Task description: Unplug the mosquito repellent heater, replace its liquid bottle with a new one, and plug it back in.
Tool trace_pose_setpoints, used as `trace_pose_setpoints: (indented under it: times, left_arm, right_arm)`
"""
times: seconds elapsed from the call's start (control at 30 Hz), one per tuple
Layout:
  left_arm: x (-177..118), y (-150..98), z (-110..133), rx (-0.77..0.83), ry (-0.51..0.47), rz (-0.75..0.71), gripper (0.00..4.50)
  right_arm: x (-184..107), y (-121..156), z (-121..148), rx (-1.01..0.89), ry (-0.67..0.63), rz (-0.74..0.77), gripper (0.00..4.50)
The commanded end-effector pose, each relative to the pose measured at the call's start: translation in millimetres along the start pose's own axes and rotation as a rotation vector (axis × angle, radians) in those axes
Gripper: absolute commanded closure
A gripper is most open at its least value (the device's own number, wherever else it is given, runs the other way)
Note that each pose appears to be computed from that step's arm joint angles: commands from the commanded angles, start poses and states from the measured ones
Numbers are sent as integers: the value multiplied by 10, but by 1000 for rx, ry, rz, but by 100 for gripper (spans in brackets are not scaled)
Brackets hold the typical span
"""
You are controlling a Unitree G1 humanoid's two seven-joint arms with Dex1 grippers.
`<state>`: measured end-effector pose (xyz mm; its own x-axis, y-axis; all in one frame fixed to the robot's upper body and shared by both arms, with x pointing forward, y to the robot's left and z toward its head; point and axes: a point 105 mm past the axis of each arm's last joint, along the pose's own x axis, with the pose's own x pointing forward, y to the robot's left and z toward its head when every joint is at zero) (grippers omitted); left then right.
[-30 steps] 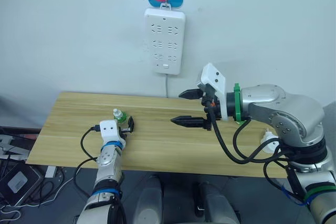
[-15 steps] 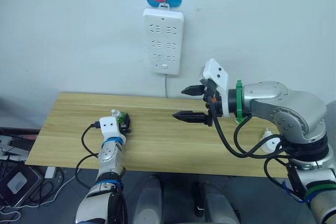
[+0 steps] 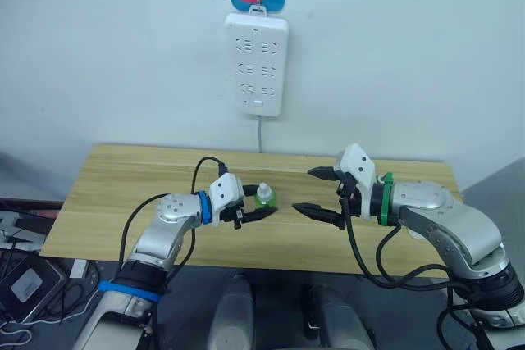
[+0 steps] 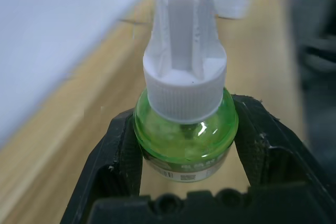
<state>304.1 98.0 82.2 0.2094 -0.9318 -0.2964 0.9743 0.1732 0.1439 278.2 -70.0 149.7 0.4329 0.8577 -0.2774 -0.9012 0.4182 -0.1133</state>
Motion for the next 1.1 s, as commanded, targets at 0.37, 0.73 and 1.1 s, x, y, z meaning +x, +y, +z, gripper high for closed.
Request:
trace_pose_setpoints:
  times: [0.37,0.73,1.1]
  left_arm:
    - [158,282,363,92,-38,-195,221]
    - [217,258,499,56,-114,-203,221]
    - [196,210,461,57,-105,-202,221]
  right_arm:
    - [225,47,224,-22,-131,-30,126]
    - [298,60,195,-12,-132,-29,126]
    - [308,22,185,63,-168,-22,191]
